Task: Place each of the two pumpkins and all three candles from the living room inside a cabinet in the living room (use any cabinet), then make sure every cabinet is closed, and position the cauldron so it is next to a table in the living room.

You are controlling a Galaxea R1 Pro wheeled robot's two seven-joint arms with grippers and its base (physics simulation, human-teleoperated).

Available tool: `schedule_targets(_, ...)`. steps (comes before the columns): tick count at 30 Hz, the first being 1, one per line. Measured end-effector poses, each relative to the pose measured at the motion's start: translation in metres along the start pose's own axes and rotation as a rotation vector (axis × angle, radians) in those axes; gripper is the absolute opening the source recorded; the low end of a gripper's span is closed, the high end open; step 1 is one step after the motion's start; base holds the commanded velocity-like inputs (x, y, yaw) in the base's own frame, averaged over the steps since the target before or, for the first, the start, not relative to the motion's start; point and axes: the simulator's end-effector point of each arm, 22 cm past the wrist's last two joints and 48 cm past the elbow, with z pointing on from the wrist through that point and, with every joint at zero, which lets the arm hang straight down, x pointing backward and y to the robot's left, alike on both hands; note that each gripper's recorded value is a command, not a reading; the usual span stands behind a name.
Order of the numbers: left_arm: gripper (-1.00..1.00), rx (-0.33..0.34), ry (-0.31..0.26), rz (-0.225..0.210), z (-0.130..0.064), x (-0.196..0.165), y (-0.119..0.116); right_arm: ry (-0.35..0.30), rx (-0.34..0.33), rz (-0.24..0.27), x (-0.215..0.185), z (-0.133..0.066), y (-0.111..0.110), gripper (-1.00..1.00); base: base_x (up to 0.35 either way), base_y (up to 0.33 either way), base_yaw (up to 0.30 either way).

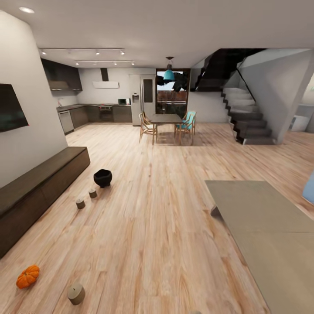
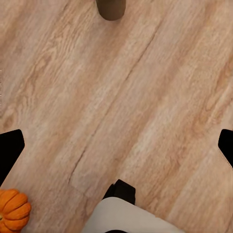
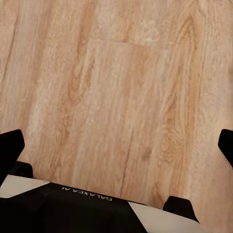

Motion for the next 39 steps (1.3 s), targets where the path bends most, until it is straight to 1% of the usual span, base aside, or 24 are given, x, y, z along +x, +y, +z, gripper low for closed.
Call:
schedule_targets(7,1.00,0.000,0.000,0.000,0.0000,0.0002,0.0001,0.000,0.001,0.000,0.0003,0.0000,-0.0005,1.00,0.252,0.000,0.080)
schedule_targets(39,1.00,0.000,0.000,0.000,-0.0001,0.0002,-0.0003,0.001,0.000,0.000,0.0005,0.0000,0.0000,1.00,0.252,0.000,0.001)
